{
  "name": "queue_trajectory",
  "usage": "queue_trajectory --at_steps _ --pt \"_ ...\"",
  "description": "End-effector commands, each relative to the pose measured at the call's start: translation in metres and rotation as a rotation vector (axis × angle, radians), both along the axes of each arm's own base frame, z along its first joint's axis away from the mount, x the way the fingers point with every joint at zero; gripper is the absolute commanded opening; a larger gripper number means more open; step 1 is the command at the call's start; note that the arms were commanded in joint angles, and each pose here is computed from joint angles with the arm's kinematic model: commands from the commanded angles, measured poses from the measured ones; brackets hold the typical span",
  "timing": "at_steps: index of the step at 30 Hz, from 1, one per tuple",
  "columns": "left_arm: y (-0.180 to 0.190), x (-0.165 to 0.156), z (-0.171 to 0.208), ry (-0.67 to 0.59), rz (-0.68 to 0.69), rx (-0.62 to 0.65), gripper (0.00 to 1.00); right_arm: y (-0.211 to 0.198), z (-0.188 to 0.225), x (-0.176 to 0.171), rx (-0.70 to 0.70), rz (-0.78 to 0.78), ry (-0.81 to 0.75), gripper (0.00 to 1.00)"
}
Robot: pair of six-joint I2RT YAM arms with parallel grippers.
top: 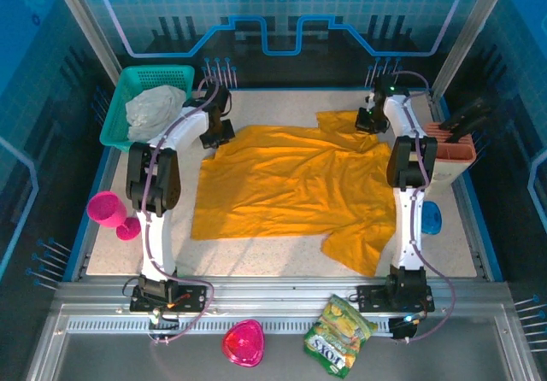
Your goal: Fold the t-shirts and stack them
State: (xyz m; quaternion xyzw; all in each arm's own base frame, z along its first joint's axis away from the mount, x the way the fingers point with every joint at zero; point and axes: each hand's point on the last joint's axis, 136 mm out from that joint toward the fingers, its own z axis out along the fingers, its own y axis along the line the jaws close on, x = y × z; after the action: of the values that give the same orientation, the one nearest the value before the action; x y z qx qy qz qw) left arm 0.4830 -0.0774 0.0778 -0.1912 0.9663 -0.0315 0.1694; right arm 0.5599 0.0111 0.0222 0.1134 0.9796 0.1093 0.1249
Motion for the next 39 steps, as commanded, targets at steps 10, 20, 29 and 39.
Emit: queue_trajectory --at_steps 10,20,29,39 --pt "-0.003 -0.011 0.013 -0.030 -0.002 -0.024 0.00 0.062 0.055 -0.074 -0.020 -0.032 -0.043 0.00" --pt "-0.004 -0.016 0.002 -0.014 -0.009 -0.034 0.00 0.082 0.032 -0.121 -0.028 -0.084 0.020 0.39" --pt "-0.004 -0.017 -0.003 -0.008 -0.010 -0.030 0.00 0.035 0.096 -0.105 -0.130 -0.140 -0.097 0.37" --pt "-0.003 -0.018 -0.007 0.002 -0.018 -0.024 0.00 -0.016 0.046 -0.099 -0.164 -0.237 0.012 0.17"
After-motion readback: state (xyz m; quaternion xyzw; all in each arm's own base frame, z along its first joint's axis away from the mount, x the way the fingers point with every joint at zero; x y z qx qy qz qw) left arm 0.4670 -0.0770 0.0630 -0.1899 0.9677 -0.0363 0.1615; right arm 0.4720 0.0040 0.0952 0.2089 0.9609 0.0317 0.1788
